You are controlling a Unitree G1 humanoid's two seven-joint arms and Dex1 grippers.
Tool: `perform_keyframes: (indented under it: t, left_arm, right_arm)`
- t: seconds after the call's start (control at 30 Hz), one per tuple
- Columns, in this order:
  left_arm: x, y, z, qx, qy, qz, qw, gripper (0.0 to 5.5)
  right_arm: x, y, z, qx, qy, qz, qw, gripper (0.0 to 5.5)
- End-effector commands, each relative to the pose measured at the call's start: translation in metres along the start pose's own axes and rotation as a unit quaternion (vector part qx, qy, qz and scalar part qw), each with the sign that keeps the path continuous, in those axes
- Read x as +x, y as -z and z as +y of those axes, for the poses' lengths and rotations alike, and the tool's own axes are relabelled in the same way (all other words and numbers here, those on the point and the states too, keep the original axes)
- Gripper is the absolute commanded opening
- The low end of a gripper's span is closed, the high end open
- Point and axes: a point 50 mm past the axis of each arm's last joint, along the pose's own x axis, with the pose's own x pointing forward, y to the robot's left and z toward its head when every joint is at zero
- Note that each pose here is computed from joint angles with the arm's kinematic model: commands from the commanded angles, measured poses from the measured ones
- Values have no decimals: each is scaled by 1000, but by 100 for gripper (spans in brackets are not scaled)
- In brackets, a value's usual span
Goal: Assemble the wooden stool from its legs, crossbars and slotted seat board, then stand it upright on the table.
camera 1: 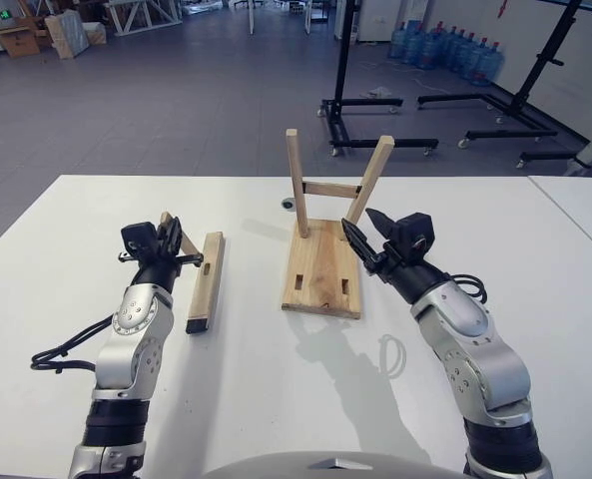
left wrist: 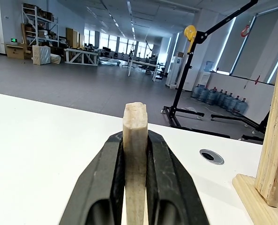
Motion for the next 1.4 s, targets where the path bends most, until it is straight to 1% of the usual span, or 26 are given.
perform_keyframes:
  t: [0.03, 0.33, 0.47, 0.57, 0.67, 0.73, 0.83, 0.9, 1.07, 1.13, 1.23, 1.4]
  left_arm:
    - [-2, 8, -3, -19, -2, 16, 1000, 52]
    - [-4, 22, -2, -23, -17, 42, 999, 52]
    - [-10, 33, -1, 5, -23, 70, 997, 52]
    - [-19, 46, -2, 55, -5, 85, 995, 52]
    - [-35, 72, 3, 76, -5, 120, 990, 52]
    - [-41, 79, 4, 67, -13, 133, 989, 52]
    - [-36, 78, 8, 40, -26, 136, 990, 52]
    - [-28, 70, 10, 24, -25, 127, 991, 52]
    - [-12, 49, 6, 34, 15, 108, 993, 52]
    - [-12, 50, 1, 41, 40, 126, 990, 52]
    - [-16, 61, -5, 32, 72, 207, 975, 52]
    - [-12, 58, 0, 47, 71, 229, 970, 52]
  right_arm:
    - [-1, 1, 1, -5, -1, 3, 1000, 246]
    - [-1, 2, -1, -8, 1, 5, 1000, 246]
    - [-1, 2, -2, -10, 4, 5, 1000, 246]
    - [0, 2, -2, -12, 7, 4, 1000, 246]
    - [2, 0, -3, -15, 11, -2, 1000, 246]
    - [2, 0, -3, -15, 12, -3, 1000, 246]
    - [2, 0, -4, -16, 13, -2, 1000, 246]
    - [2, 0, -3, -16, 13, -2, 1000, 246]
    - [2, -1, 1, -24, 7, -5, 1000, 246]
    - [3, -1, 2, -23, 8, -7, 1000, 246]
    - [3, 0, 3, -21, 10, -8, 1000, 246]
    - [3, 1, 4, -23, 9, -6, 1000, 246]
